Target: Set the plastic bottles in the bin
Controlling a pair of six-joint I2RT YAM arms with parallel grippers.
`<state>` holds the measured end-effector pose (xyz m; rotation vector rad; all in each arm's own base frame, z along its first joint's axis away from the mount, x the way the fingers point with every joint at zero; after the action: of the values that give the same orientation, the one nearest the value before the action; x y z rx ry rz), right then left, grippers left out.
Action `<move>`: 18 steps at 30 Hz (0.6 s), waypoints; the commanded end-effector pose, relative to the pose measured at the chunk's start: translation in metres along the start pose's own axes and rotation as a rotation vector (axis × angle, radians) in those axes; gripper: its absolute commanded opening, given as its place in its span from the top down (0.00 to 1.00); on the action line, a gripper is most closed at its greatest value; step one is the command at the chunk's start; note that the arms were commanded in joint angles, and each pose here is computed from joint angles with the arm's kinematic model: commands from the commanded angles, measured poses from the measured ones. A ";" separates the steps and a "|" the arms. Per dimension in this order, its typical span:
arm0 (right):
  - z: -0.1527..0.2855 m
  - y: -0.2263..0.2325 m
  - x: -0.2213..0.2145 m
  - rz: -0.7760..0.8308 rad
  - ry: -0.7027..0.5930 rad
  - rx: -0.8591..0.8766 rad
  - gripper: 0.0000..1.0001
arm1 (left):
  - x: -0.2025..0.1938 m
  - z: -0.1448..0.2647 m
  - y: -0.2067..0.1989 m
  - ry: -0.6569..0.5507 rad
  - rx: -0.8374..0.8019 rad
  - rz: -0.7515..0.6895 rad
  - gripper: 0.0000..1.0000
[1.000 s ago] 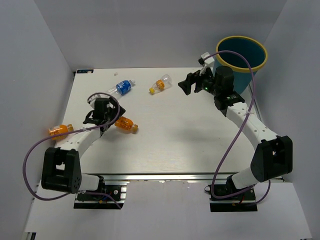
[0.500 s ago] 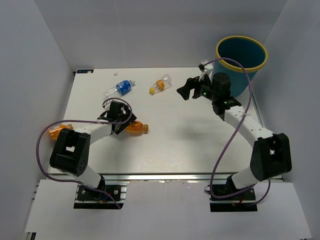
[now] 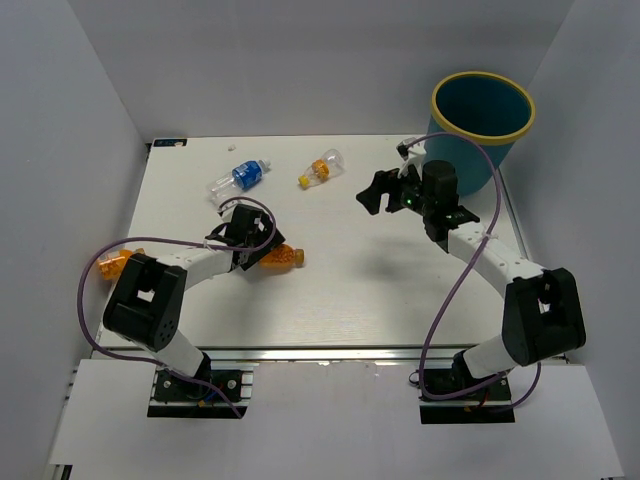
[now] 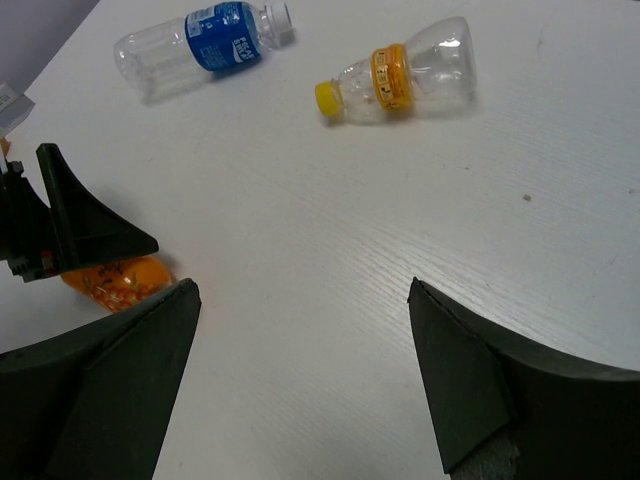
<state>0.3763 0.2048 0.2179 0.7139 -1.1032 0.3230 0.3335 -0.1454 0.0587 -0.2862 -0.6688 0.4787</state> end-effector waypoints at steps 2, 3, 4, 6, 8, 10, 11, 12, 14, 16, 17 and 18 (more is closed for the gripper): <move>0.012 0.009 0.019 0.022 -0.071 -0.015 0.11 | -0.003 0.005 -0.005 0.023 -0.007 -0.009 0.02; 0.013 0.008 0.019 0.020 -0.074 -0.023 0.11 | -0.006 0.006 -0.003 0.033 0.000 -0.006 0.02; 0.014 0.009 0.019 0.022 -0.079 -0.025 0.11 | -0.009 0.007 0.000 0.045 0.010 0.003 0.02; 0.014 0.008 0.016 0.011 -0.076 -0.035 0.11 | -0.012 0.007 0.003 0.050 0.020 0.011 0.02; 0.014 0.007 0.014 0.006 -0.074 -0.044 0.11 | -0.015 0.008 0.005 0.053 0.028 0.025 0.02; 0.014 0.005 0.012 0.000 -0.069 -0.058 0.11 | -0.015 0.008 0.004 0.050 0.022 0.040 0.02; 0.013 0.004 0.012 -0.003 -0.067 -0.067 0.11 | -0.016 0.008 0.004 0.050 0.020 0.044 0.02; 0.014 0.002 0.010 -0.007 -0.066 -0.080 0.11 | -0.017 0.008 0.003 0.050 0.012 0.047 0.02; 0.015 0.000 0.011 -0.006 -0.069 -0.090 0.11 | -0.017 0.009 -0.001 0.048 -0.010 0.058 0.05; 0.016 0.000 0.008 -0.007 -0.064 -0.092 0.11 | -0.016 0.010 -0.005 0.045 -0.030 0.063 0.13; 0.016 0.000 0.007 -0.008 -0.062 -0.094 0.11 | -0.015 0.010 -0.006 0.046 -0.036 0.065 0.16; 0.017 0.000 0.005 -0.009 -0.058 -0.092 0.11 | -0.013 0.012 -0.009 0.041 -0.046 0.065 0.20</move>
<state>0.3704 0.1944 0.2189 0.6493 -1.1270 0.2515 0.3255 -0.1533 0.0574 -0.3221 -0.6398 0.5217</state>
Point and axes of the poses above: each gripper's point midway between its finger pads, its own z axis back along the fingers, its own y axis along the line the jaws close on, x = y × z, the point moved 3 cm from there along z, back along the fingers, and after that the axes turned 5 degrees about -z, right-handed, at the moved point
